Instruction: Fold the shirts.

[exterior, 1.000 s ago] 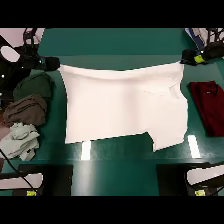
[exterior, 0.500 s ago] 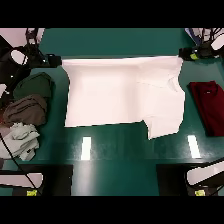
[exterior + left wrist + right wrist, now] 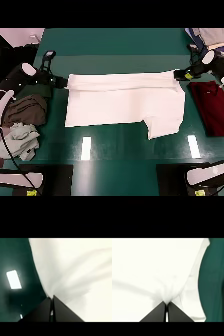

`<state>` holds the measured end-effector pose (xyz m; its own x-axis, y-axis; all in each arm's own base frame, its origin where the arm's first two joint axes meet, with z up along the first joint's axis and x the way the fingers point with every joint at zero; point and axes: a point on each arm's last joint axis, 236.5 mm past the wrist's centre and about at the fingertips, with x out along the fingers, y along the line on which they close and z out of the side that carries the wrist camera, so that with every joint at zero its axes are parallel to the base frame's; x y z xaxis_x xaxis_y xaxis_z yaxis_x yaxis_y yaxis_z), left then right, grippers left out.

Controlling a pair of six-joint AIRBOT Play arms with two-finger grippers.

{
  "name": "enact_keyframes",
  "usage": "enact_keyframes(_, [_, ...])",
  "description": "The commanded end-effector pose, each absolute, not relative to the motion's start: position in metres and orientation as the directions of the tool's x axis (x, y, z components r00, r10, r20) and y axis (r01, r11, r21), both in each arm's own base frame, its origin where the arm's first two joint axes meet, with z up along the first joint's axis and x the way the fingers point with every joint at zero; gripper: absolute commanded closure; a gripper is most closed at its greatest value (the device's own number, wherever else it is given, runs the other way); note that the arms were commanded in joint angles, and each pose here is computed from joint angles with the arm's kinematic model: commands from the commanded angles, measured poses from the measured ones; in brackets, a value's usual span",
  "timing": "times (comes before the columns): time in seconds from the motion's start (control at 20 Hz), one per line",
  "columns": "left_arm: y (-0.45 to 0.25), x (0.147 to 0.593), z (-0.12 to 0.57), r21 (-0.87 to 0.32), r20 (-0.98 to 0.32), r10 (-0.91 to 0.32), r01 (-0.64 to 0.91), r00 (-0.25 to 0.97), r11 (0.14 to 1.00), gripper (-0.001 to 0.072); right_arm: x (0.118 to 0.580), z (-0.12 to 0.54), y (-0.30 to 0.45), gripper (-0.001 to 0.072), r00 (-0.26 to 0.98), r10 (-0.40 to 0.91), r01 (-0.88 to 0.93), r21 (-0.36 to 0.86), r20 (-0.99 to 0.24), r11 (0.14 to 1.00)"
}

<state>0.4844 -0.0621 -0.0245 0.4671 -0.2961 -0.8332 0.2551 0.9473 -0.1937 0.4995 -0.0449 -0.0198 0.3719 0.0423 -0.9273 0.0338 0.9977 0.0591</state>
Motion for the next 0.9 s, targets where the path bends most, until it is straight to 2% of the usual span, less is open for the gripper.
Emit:
enact_keyframes(0.0, [-0.064,0.469,-0.04,-0.23,-0.857,-0.306,0.224,0.414,0.947,0.0538,0.481,-0.033,-0.041,0.0674,0.32,0.058,0.037,0.074,-0.946,0.997])
enact_keyframes(0.05, [-0.065,0.466,-0.041,-0.249,-0.862,-0.31,0.198,0.401,0.948,0.0325,0.478,-0.033,-0.04,0.0506,0.306,0.062,0.037,0.077,-0.95,0.996])
enact_keyframes(0.1, [-0.067,0.461,-0.042,-0.265,-0.869,-0.315,0.179,0.38,0.947,0.0242,0.473,-0.032,-0.038,0.0332,0.291,0.066,0.037,0.081,-0.954,0.996])
enact_keyframes(0.3, [-0.064,0.421,-0.029,-0.332,-0.904,-0.367,0.181,0.218,0.926,0.0241,0.44,-0.001,-0.047,0.0331,0.238,0.092,0.036,0.103,-0.967,0.994])
enact_keyframes(0.4, [-0.053,0.396,-0.021,-0.362,-0.909,-0.386,0.161,0.156,0.918,0.0242,0.418,0.023,-0.042,0.0336,0.22,0.198,0.02,0.208,-0.955,0.978])
enact_keyframes(0.55, [-0.046,0.36,-0.02,-0.438,-0.884,-0.443,0.071,0.146,0.896,0.0242,0.389,0.062,-0.021,0.0337,0.204,0.392,0.001,0.4,-0.897,0.916])
enact_keyframes(0.65, [-0.058,0.331,-0.032,-0.522,-0.845,-0.522,0.034,0.116,0.852,0.0241,0.386,0.078,-0.02,0.0344,0.24,0.402,-0.012,0.411,-0.884,0.912])
enact_keyframes(0.75, [-0.066,0.303,-0.056,-0.548,-0.836,-0.547,0.001,0.048,0.837,0.0241,0.384,0.087,-0.017,0.0404,0.259,0.398,-0.027,0.405,-0.88,0.914])
enact_keyframes(0.85, [-0.071,0.286,-0.076,-0.557,-0.83,-0.557,-0.045,0.025,0.829,0.0242,0.381,0.093,-0.011,0.0404,0.26,0.398,-0.046,0.401,-0.88,0.915])
